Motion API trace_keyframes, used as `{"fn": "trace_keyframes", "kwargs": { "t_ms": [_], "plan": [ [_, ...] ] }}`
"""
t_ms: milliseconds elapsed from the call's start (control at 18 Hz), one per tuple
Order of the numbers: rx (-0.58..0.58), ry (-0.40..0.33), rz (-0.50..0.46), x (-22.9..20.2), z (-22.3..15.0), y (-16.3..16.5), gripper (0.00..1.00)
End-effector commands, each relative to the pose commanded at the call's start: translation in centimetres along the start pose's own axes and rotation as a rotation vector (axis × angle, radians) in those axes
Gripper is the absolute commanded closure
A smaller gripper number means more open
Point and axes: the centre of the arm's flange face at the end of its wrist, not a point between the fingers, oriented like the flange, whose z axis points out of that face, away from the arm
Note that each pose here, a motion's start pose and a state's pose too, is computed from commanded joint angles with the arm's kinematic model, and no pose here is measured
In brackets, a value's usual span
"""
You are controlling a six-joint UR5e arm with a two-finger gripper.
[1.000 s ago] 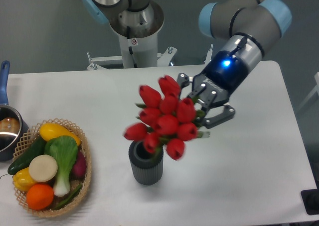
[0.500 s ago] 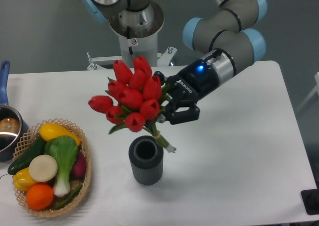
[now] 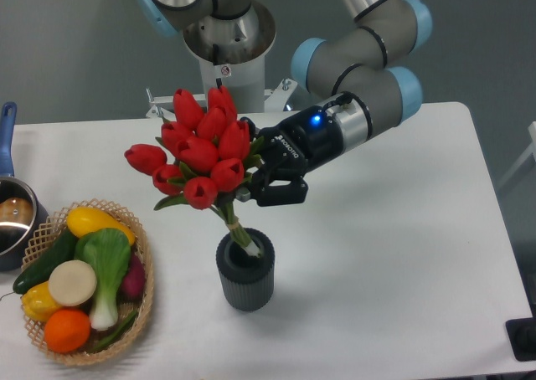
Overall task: Insert the flowers into the vase
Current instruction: 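Lower the tulip stems down into the vase opening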
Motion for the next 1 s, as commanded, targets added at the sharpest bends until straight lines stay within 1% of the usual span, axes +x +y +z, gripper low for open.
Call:
{"fn": "trace_keyframes", "kwargs": {
  "t_ms": [333,556,889,1000],
  "plan": [
    [0.002,-0.022,-0.018,-0.2,-1.2,0.8,0.62],
    [0.002,-0.035,-0.018,-0.8,-1.9,0.6,0.62],
    [0.004,-0.042,-0.048,-2.1,-2.5,2.7,0.62],
    [0.003,-0.043,-0.067,-2.5,-2.6,4.1,0.62]
  ]
}}
